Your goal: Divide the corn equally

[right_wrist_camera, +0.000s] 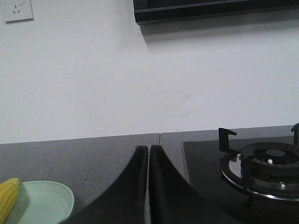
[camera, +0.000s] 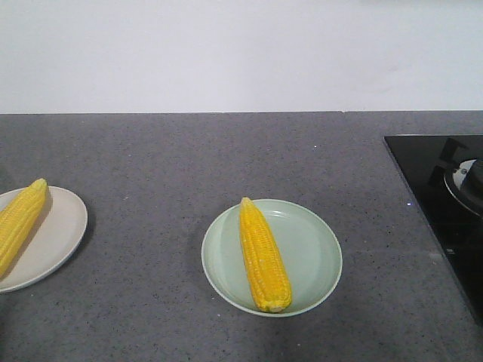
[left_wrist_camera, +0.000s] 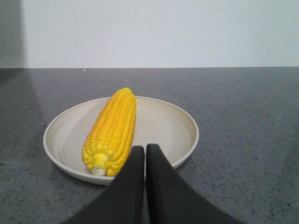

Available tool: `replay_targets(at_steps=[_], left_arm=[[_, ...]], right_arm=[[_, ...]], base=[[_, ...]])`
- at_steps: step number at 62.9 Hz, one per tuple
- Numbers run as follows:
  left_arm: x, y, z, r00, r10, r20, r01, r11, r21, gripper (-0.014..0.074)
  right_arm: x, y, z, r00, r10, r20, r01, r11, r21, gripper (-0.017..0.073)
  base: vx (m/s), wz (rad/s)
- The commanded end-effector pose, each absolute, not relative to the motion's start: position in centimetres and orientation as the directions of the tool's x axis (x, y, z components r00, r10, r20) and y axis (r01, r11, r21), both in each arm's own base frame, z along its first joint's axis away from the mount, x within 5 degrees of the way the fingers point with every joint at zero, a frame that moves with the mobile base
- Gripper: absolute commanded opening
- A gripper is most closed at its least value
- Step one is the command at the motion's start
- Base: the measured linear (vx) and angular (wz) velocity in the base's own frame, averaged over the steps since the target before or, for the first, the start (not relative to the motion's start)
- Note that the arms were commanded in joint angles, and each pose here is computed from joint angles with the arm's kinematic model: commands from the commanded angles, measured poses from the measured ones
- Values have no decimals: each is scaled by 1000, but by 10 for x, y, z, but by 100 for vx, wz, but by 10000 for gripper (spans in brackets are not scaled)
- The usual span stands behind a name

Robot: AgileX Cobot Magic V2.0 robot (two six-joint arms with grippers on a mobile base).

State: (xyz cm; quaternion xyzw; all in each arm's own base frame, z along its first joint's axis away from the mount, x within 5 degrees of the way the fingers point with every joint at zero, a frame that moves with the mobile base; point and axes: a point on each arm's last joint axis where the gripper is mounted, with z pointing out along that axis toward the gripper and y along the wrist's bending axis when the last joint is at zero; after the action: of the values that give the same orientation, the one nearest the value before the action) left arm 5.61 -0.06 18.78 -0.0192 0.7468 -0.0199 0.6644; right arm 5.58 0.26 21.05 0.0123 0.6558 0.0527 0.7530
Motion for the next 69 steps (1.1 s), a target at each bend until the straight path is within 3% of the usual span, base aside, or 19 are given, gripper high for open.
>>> replay_targets(at_steps=[1,69], left_arm=[[56,0,191,-38,-64,-997,0,998,-64,-6],[56,0,191,-38,-64,-997,0,998,-64,-6]], right_arm=[[55,2,214,198,79,-977,-52,996,70,-3],[55,2,214,197,79,-977,-52,996,70,-3]], base=[[0,0],[0,0]])
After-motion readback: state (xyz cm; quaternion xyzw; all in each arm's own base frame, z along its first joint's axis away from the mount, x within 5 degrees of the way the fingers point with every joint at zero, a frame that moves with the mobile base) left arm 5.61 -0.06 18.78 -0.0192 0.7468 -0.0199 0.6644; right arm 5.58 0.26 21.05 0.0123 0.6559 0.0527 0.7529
